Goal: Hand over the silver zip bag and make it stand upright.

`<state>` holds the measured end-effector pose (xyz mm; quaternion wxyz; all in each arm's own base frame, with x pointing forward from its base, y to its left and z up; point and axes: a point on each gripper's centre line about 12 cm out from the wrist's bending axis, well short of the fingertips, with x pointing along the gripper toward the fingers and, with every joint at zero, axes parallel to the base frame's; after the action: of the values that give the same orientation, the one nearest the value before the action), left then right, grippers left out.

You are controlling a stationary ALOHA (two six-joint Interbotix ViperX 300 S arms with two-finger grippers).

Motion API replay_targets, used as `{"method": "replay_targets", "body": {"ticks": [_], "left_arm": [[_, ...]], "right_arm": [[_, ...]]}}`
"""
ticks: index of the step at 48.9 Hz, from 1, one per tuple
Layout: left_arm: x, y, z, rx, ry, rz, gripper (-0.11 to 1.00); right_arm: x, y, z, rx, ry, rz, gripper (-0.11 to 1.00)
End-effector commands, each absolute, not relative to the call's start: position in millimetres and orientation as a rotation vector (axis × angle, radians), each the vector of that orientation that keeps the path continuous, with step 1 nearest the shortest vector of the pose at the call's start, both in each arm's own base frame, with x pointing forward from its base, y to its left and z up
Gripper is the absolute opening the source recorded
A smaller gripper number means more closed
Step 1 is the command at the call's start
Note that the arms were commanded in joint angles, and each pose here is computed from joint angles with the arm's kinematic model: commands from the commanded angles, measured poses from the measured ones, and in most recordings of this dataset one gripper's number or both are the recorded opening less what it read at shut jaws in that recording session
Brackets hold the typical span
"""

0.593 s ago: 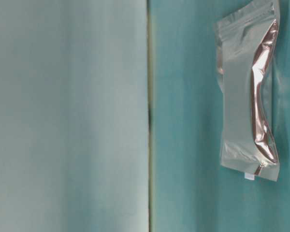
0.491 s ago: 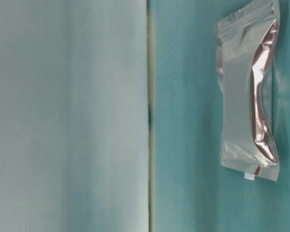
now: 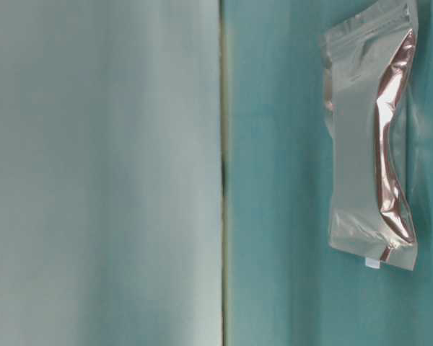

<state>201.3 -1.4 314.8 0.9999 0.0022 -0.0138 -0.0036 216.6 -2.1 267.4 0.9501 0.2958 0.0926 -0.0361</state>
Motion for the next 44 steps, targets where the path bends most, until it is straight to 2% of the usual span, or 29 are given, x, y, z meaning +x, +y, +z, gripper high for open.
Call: {"method": "replay_targets", "body": {"ticks": [1, 9, 19, 38, 41, 44], "left_arm": [[203, -2, 329, 0.010, -0.052, -0.010, 0.00], [205, -2, 330, 0.012, -0.022, -0.011, 0.00], [205, -2, 325, 0.012, 0.026, -0.010, 0.00], [205, -2, 326, 0.017, 0.026, -0.010, 0.00], [205, -2, 326, 0.017, 0.026, -0.010, 0.00], [205, -2, 326, 0.017, 0.028, -0.010, 0.00]], "right_arm": [[226, -2, 262, 0.778, 0.237, -0.112, 0.00], [234, -3, 237, 1.019, 0.339, -0.205, 0.00], [228, -8, 215, 1.213, 0.374, -0.306, 0.00], [219, -9, 193, 1.313, 0.427, -0.383, 0.01], [220, -9, 192, 1.330, 0.432, -0.394, 0.06], [220, -9, 190, 1.350, 0.442, -0.409, 0.16]]}}
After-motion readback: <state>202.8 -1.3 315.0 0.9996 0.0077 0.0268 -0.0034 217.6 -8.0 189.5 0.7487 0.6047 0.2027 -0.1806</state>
